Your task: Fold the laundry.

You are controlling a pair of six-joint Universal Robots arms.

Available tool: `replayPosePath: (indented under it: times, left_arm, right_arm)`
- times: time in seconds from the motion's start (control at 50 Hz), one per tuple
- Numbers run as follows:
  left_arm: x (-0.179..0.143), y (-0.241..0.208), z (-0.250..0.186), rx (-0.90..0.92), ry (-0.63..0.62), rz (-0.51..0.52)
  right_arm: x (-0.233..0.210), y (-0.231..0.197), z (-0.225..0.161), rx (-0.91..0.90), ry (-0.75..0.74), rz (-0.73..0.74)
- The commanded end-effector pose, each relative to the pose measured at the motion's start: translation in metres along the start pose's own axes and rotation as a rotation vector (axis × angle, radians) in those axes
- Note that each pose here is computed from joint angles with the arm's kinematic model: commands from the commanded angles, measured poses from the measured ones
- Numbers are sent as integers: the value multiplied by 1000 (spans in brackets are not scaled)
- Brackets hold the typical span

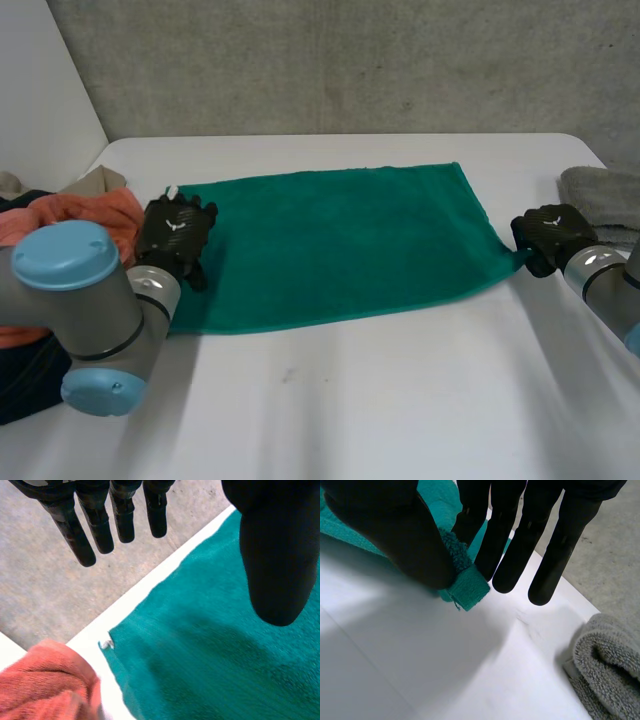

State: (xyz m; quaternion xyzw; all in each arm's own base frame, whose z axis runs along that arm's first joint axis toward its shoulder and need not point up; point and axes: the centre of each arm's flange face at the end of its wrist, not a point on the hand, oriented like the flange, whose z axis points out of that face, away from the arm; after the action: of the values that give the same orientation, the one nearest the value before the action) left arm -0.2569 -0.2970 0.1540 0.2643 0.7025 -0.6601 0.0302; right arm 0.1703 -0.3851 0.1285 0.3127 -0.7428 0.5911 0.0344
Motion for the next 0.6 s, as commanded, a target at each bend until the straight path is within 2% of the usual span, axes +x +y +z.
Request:
replayPosePath:
  times: [0.02,0.1,0.26,0.6]
  left_arm:
    - [-13,-3,-29,-63,-14,-12]
    - [-13,11,-50,-174,12,-5]
    - [-23,36,-54,-303,-1,-9]
    - [-35,61,-14,-285,5,-58]
  right_arm:
    - [7,-3,-4,17,23,17]
    - [6,-3,-5,14,21,16]
    - [2,-2,-6,12,9,15]
    - [2,0,-8,4,8,14]
